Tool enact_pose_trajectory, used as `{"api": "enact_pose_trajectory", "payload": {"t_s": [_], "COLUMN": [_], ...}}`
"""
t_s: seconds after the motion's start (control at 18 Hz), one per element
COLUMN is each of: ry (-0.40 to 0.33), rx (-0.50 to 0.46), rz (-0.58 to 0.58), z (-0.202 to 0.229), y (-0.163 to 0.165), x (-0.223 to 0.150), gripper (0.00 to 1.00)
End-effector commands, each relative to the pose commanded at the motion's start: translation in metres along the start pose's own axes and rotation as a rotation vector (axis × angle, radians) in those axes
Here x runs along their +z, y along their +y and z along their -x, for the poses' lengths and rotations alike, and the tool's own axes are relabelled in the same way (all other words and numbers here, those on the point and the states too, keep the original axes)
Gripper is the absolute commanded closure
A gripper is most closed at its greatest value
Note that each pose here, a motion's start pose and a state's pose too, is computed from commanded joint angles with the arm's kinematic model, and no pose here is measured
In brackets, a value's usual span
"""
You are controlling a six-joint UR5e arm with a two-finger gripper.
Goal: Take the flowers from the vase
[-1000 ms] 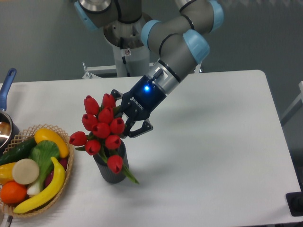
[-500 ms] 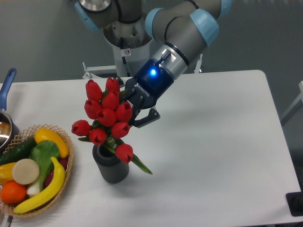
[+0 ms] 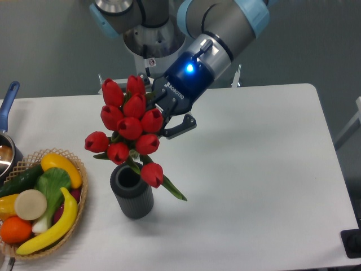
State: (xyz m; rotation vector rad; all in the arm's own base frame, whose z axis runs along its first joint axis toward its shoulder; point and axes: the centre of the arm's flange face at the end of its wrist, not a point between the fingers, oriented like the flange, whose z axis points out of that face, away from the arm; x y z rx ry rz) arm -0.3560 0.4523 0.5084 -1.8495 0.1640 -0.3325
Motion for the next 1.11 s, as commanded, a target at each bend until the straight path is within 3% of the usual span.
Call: {"api": "enact_pose_trajectory", "payload": {"t_s": [0.61, 1.11], "ry": [-0.110, -0.143], "rx": [-0.043, -0.067], "rz": [-0.112, -0.158], "z": [0.057, 0.078], "y": [0.016, 0.039], "x": [-0.093, -0.125], "gripper": [0.60, 0.60]}}
